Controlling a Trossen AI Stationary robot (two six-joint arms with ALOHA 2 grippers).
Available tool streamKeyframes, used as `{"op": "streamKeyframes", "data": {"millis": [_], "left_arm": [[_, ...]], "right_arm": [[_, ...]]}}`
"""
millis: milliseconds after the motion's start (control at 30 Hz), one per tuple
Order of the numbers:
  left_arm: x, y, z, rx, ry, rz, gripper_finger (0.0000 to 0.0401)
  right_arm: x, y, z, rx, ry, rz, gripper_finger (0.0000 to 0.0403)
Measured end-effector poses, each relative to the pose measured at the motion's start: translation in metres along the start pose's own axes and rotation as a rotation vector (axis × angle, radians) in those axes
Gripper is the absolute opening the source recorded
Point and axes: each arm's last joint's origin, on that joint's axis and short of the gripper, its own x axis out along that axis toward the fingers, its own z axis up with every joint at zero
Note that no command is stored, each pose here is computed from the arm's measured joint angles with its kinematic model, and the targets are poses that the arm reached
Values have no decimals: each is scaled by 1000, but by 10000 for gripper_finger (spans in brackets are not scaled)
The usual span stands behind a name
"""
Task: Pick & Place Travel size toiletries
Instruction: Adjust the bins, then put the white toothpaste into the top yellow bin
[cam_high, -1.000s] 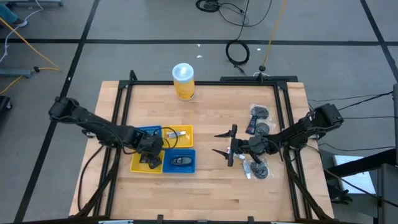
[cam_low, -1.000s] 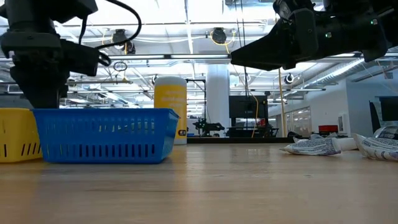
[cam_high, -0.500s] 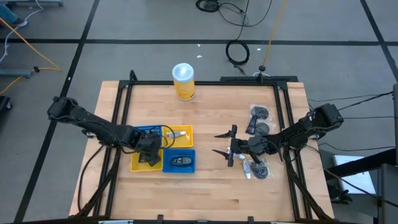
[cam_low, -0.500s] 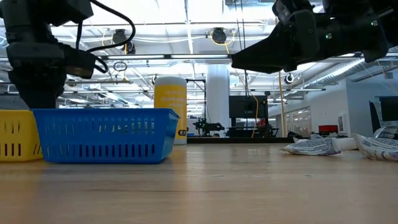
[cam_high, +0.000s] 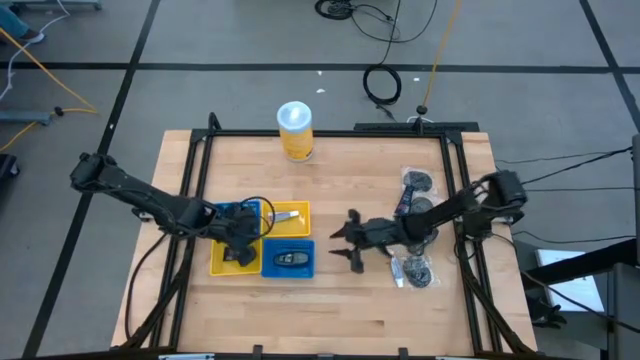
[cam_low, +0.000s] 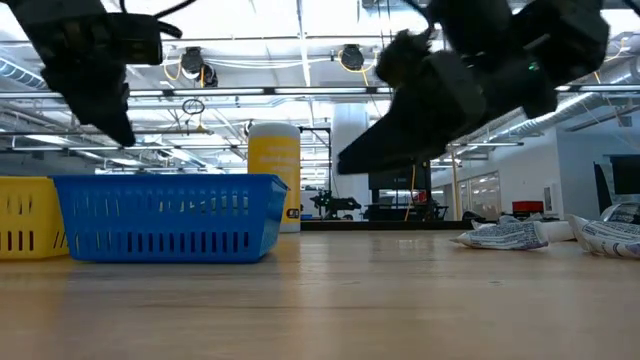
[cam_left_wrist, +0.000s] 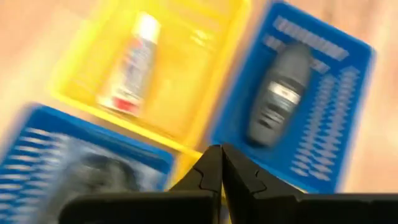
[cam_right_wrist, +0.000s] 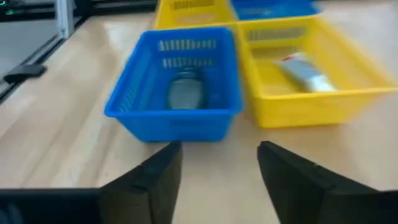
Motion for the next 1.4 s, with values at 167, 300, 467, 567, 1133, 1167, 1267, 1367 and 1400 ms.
{"op": "streamKeyframes", "data": {"millis": [167, 300, 467, 567, 1133, 1167, 1267, 1367, 1400], "left_arm": [[2, 0, 7, 52, -159, 127, 5], [3, -3, 11, 95, -215, 133, 11], [4, -8, 13, 127, -237, 108, 2], [3, -10, 11, 136, -238, 102, 7], [5, -24, 8, 189, -418, 127, 13], [9, -25, 6, 210, -440, 116, 11], [23, -26, 7, 262, -521, 73, 3], [40, -21, 9, 297, -582, 20, 4], [45, -20, 11, 303, -605, -9, 7]], "right_arm": [[35, 1, 2, -4, 69, -15, 134], [50, 1, 9, 2, 77, -24, 98], [56, -1, 16, 9, 53, -47, 68], [56, -1, 16, 15, 46, -85, 56], [-38, -4, 32, -36, 236, -286, 37], [-49, -5, 28, -40, 239, -331, 35], [-79, -11, 13, -33, 197, -413, 29], [-106, -17, -8, -4, 168, -429, 23], [-114, -19, -16, 30, 159, -431, 21]]}}
